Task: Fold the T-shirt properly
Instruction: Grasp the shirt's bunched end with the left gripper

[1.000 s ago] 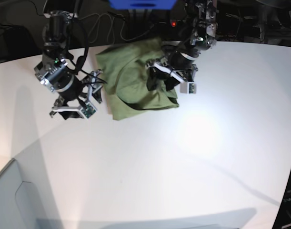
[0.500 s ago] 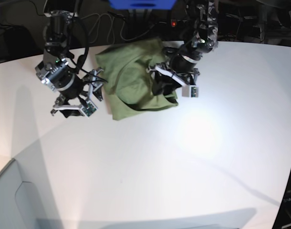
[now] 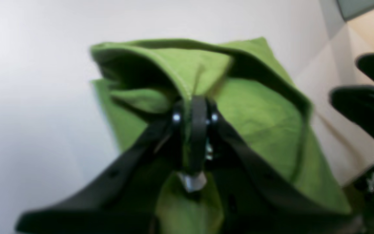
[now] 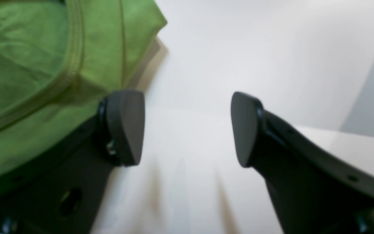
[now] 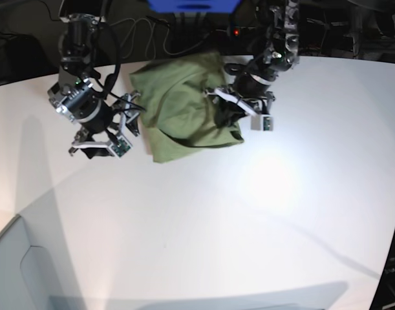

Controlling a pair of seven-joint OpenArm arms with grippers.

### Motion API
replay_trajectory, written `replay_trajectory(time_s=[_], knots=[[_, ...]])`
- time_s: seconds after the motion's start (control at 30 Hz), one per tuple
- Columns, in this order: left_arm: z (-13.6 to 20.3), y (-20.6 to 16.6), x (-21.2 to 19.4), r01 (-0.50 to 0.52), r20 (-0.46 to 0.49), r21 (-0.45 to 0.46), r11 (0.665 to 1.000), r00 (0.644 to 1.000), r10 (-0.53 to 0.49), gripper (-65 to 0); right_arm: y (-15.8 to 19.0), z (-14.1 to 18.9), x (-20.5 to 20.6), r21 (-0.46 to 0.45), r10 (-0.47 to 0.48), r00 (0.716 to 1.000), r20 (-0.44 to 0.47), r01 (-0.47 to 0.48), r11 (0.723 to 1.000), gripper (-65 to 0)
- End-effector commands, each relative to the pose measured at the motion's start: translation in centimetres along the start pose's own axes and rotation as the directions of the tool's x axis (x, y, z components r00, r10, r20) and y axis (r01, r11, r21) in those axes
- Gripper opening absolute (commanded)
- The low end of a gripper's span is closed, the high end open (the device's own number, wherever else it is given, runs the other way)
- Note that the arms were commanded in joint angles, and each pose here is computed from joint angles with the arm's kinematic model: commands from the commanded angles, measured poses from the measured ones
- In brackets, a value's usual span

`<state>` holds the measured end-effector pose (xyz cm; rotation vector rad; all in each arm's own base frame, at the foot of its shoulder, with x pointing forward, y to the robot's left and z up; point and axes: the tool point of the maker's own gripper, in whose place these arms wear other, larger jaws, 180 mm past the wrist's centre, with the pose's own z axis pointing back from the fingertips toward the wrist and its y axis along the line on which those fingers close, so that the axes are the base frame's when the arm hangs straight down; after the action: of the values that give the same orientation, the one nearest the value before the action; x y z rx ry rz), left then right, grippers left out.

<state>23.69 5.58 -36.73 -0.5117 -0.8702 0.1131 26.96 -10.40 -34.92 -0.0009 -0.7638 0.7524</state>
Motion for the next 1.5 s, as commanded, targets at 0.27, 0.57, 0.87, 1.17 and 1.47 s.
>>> replay_trajectory(time_s=[0.27,0.57,0.87,1.17,1.47], knots=[[1.7,1.7,2.2,0.005,0.075,0.045,0.999,0.997,-0.008,-65.0,-0.1,0.3,1.1,0.001,0.016,0.999,0.043,-0.016,1.0,-25.0],[1.4,2.6,-0.1,-0.018,0.017,0.066,0.998,1.0,0.017,-65.0,0.0,0.3,1.2,0.002,0.016,0.999,0.044,-0.016,1.0,-25.0],[2.5,2.4,-0.8,-0.023,0.006,0.072,0.997,1.0,0.023,-39.9,-0.2,0.3,1.3,-0.002,0.019,0.999,0.046,-0.019,1.0,-25.0],[3.1,2.7,-2.8,-0.039,-0.038,0.084,0.996,0.998,0.042,-39.4,-0.2,0.3,1.4,-0.001,0.02,0.999,0.049,-0.019,1.0,-25.0],[2.8,2.7,-3.6,-0.057,-0.055,0.088,0.994,0.997,0.062,-33.5,-0.2,0.3,1.4,-0.001,0.02,0.999,0.049,-0.02,1.0,-25.0]])
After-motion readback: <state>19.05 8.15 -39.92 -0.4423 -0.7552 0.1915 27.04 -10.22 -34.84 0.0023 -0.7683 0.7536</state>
